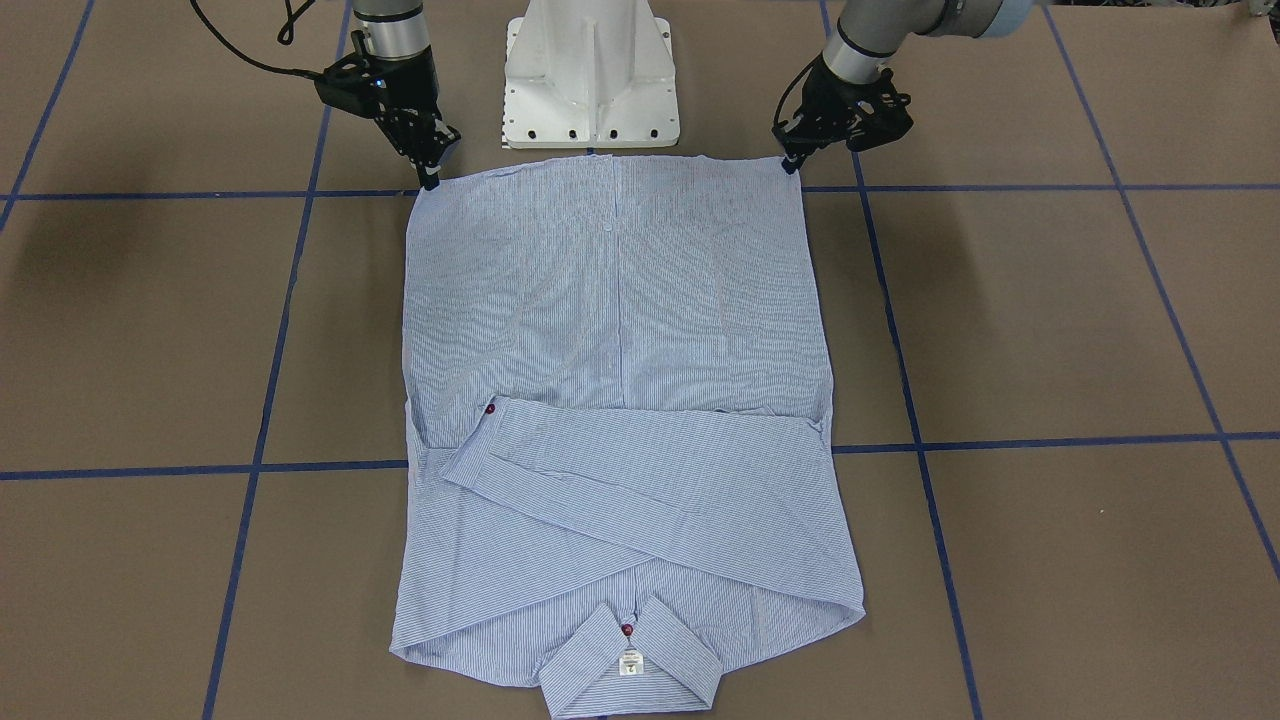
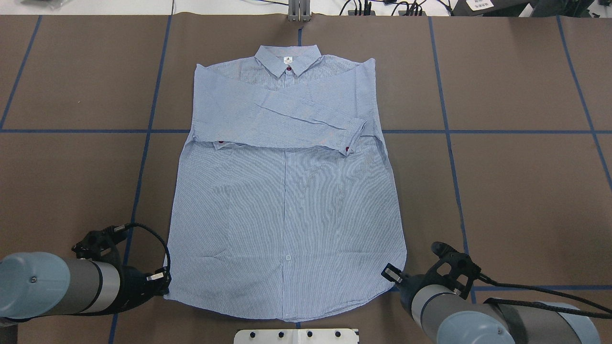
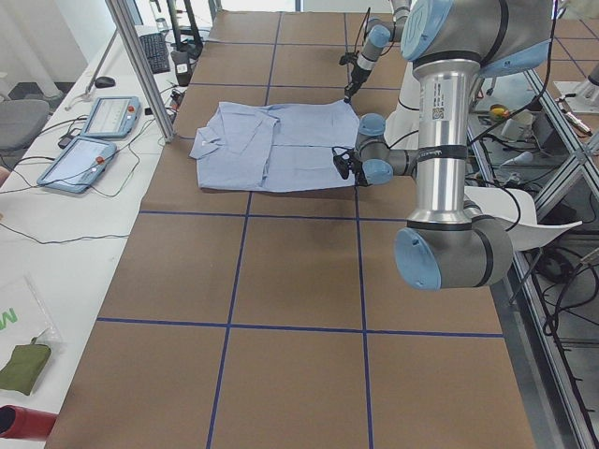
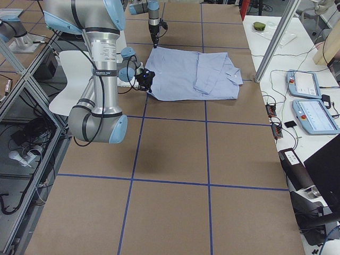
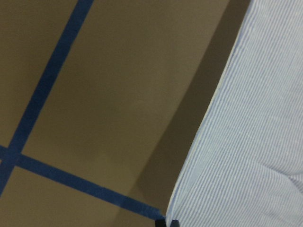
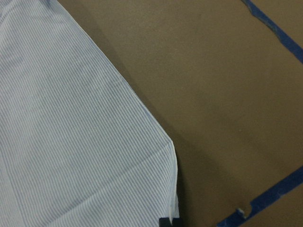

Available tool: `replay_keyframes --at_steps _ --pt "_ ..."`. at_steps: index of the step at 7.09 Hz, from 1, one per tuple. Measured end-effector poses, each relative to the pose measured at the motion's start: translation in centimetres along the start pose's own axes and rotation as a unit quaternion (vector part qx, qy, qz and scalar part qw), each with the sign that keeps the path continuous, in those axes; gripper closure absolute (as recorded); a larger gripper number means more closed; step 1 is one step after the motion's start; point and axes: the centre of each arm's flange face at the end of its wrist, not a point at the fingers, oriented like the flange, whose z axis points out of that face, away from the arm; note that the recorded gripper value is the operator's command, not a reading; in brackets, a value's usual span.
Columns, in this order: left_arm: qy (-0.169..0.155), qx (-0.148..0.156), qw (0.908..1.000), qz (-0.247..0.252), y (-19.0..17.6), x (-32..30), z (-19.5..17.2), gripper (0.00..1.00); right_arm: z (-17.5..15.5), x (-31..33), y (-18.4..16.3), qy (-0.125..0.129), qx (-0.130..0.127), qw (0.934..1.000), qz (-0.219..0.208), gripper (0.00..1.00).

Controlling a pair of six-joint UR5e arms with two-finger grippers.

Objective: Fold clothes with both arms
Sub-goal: 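Lift the hem with both grippers and fold it up toward the collar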

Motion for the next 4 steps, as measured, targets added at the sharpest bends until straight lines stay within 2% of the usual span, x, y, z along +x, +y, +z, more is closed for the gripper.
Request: replay_keyframes --at_steps 2,4 --pt "0.030 -0.008 0.9995 -0.002 0.2 2.0 -2.3 1.00 -2.7 -1.6 -1.4 -0.023 -0.004 0.9996 0.019 1.00" --pt "0.080 0.009 0.9962 -0.034 -3.8 5.5 -5.9 1.00 -4.7 -4.9 -4.8 -0.059 0.012 0.9966 0.056 1.00"
